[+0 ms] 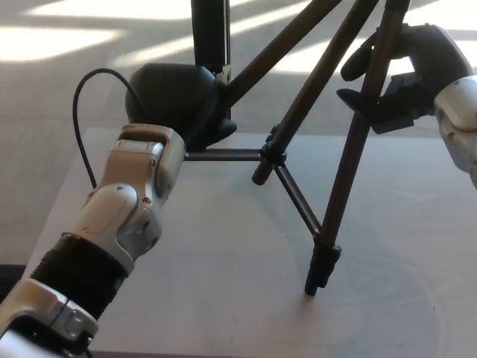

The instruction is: Use both hands of the robot to pick up the tripod lying in the middle of the desk and make it stand upright on the desk

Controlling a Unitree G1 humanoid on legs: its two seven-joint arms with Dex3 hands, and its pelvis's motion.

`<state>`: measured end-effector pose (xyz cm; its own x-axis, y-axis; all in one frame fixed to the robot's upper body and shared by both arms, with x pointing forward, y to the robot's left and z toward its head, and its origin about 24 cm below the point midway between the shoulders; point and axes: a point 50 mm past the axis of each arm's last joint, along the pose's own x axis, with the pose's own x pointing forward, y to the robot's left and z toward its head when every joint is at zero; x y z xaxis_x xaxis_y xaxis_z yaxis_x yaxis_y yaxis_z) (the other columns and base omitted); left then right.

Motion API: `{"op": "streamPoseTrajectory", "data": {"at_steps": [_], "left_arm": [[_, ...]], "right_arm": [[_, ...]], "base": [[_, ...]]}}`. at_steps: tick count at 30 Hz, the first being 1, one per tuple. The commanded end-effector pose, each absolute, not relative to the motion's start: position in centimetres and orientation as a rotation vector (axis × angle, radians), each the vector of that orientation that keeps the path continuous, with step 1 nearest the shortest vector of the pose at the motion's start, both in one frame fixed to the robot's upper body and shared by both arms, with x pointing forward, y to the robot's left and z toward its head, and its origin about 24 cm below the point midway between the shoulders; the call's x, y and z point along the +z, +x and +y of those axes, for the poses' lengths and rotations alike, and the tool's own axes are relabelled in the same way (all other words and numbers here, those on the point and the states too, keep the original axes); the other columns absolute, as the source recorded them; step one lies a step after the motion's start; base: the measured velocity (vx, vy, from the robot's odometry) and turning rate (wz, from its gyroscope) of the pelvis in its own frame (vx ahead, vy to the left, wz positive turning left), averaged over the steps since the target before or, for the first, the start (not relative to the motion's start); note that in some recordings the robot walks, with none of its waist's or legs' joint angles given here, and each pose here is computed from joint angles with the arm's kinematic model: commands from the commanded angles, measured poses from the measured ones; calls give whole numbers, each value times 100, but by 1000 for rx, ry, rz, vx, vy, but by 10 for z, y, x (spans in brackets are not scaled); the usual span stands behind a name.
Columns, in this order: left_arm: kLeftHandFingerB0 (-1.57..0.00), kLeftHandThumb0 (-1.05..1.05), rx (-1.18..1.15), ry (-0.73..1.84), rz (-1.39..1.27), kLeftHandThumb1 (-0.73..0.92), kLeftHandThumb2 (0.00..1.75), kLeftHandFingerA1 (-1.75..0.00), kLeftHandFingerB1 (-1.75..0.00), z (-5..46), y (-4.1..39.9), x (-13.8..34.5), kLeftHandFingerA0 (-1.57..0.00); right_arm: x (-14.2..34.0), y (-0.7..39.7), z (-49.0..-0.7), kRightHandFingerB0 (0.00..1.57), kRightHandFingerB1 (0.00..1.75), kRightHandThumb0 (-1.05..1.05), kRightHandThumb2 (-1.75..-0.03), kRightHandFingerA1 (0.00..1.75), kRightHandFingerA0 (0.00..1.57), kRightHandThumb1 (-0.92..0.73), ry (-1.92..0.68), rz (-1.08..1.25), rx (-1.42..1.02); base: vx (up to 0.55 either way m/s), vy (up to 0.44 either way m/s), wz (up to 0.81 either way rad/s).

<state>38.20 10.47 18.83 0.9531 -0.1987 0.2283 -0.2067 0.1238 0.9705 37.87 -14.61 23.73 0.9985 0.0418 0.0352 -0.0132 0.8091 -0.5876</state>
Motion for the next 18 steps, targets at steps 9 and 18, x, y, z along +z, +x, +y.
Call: {"op": "streamPoseTrajectory", "data": {"at_steps": [9,18], "left_arm": [[-76,-18,-102,1519,-198,58,64,-166,-113,118,367,131,-88],[-69,-22,-131,1511,-158,65,67,-173,-152,122,364,124,-80]], "right_arm": [[306,368,-133,81,153,-22,-121,175,96,-46,-1120,-482,-99],[297,368,-124,81,147,-24,-124,175,96,-42,-1159,-510,-47]], "base": [[0,0,0],[0,0,0]]}}
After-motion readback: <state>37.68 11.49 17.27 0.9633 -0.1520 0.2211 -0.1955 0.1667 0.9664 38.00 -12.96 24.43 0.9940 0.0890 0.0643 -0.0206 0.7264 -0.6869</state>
